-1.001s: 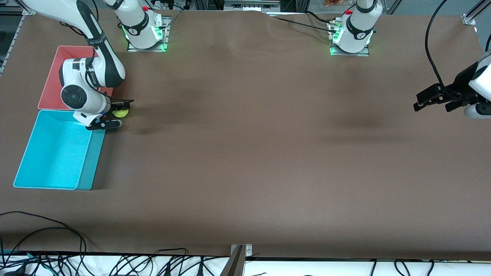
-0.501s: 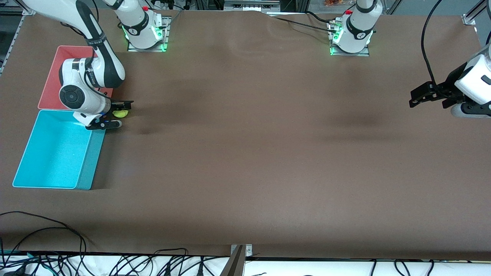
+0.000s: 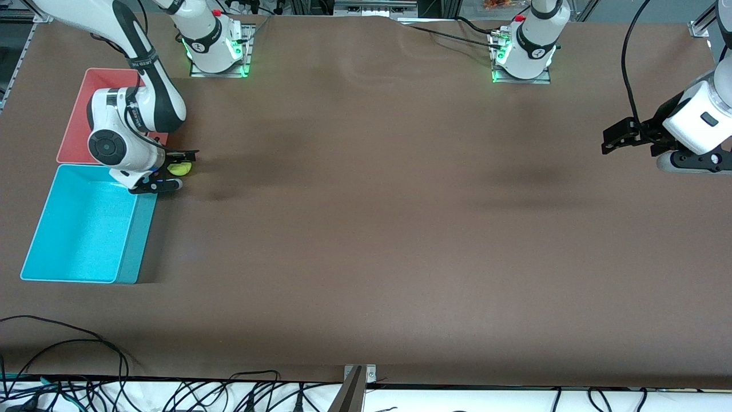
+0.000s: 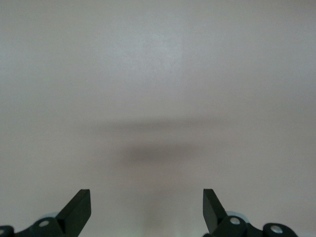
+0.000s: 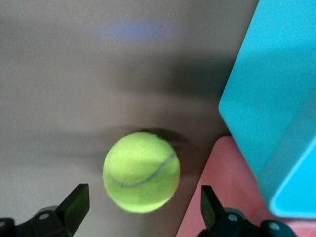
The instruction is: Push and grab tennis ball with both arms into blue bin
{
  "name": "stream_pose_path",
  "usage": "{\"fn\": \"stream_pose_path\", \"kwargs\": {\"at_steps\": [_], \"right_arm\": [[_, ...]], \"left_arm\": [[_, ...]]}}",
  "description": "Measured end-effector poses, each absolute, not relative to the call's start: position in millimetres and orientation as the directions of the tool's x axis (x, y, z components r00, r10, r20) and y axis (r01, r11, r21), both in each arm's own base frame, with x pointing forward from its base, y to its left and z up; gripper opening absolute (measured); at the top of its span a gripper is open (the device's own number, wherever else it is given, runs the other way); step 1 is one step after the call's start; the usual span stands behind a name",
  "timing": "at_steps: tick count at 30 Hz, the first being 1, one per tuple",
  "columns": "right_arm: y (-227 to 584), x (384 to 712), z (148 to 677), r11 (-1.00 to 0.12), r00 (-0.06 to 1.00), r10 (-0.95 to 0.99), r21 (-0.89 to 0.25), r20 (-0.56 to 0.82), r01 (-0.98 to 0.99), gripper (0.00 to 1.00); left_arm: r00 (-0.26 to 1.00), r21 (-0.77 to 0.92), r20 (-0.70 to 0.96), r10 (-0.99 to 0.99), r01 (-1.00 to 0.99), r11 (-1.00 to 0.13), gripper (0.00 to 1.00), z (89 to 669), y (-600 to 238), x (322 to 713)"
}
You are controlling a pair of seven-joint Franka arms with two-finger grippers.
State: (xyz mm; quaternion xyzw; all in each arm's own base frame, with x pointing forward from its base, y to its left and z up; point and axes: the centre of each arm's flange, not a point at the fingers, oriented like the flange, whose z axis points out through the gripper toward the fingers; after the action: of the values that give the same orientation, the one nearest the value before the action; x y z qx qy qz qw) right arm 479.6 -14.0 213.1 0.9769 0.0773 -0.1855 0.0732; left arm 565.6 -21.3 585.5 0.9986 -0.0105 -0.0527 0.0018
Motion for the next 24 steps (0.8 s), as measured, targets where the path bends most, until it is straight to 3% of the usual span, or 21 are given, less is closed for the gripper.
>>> {"fn": "stream_pose_path", "kwargs": {"at_steps": [9, 24], "right_arm": [[-1.7, 493.8, 229.3, -0.974, 0.909, 0.137, 0.115, -0.393, 0.197, 1.00], [-1.1, 492.4, 199.2, -0.972, 0.900, 0.151, 0.104, -0.408, 0.210, 1.00]], "left_arm": [[0.994, -0.002, -0.105, -0.021, -0.021, -1.000, 1.00, 585.5, -20.6, 565.5], [0.994, -0.003, -0.106, -0.020, -0.020, -1.000, 1.00, 585.5, -19.9, 565.5]]}}
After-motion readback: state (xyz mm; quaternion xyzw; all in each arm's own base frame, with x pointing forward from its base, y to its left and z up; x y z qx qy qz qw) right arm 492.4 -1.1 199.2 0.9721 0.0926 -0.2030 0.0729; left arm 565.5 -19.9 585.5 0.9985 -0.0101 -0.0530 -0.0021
